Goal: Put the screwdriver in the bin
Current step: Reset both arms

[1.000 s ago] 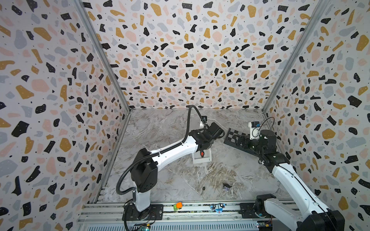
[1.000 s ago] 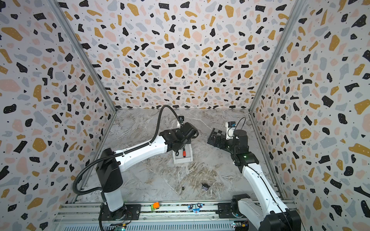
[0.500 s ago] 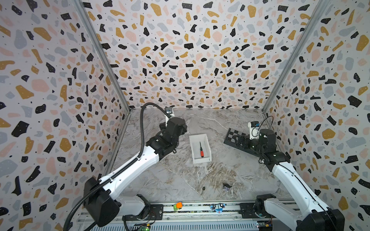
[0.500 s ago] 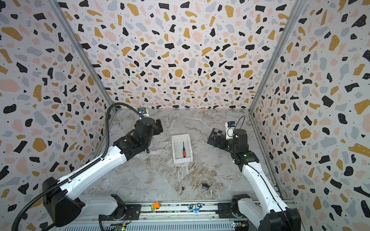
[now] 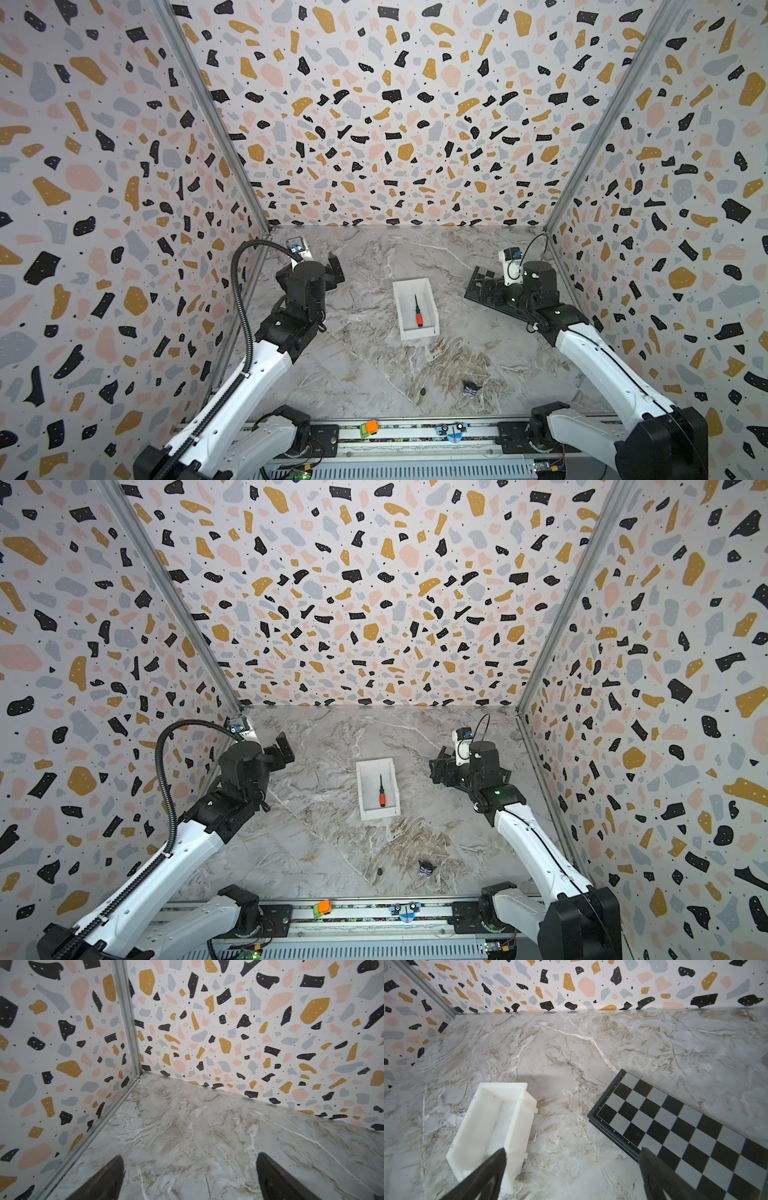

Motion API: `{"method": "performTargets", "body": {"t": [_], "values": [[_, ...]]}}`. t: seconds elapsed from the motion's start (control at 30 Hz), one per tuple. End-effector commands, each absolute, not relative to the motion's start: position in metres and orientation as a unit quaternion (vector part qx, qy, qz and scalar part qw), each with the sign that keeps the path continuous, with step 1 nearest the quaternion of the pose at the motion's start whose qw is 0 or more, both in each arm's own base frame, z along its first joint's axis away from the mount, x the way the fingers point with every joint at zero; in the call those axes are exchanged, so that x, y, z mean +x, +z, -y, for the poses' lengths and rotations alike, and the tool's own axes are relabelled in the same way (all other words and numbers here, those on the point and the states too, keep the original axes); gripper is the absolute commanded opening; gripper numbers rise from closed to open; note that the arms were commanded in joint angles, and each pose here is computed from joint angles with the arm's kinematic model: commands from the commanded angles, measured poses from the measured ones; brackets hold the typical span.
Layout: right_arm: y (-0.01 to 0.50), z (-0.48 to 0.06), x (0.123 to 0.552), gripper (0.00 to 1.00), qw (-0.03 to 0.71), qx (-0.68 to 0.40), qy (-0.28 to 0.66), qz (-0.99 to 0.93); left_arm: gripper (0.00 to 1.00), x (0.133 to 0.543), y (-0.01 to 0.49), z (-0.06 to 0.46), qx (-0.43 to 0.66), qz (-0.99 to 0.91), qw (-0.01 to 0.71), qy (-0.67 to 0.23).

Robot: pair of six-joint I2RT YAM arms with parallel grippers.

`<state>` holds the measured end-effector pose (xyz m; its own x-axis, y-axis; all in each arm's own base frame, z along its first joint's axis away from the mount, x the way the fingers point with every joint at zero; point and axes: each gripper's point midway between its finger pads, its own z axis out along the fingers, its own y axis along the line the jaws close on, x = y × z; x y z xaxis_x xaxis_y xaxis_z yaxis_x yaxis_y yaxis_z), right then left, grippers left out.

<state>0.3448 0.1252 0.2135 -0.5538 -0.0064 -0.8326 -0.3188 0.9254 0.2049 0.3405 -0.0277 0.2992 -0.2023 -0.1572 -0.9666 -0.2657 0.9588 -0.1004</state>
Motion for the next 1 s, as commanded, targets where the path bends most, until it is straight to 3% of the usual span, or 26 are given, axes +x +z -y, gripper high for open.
{"method": "performTargets", "body": {"t": [0.0,0.17,0.37,0.6,0.97], "values": [[0.236,-0.128,0.354,0.99,0.496,-0.098,0.156,-0.849,1.0,0.338,0.304,0.0,-0.164,-0.743,0.642,0.093],[0.235,-0.122,0.352,0.99,0.521,-0.094,0.144,-0.836,1.0,0.339,0.278,-0.017,-0.166,-0.734,0.648,0.116],[0.23,-0.079,0.342,0.99,0.549,-0.041,0.062,-0.833,1.0,0.333,0.246,-0.037,-0.167,-0.712,0.671,0.124],[0.2,-0.051,0.342,0.99,0.581,-0.066,-0.02,-0.811,1.0,0.319,0.203,-0.063,-0.203,-0.706,0.661,0.153],[0.177,-0.021,0.342,0.99,0.63,-0.036,-0.008,-0.776,1.0,0.341,0.16,-0.04,-0.144,-0.739,0.648,0.115]]}}
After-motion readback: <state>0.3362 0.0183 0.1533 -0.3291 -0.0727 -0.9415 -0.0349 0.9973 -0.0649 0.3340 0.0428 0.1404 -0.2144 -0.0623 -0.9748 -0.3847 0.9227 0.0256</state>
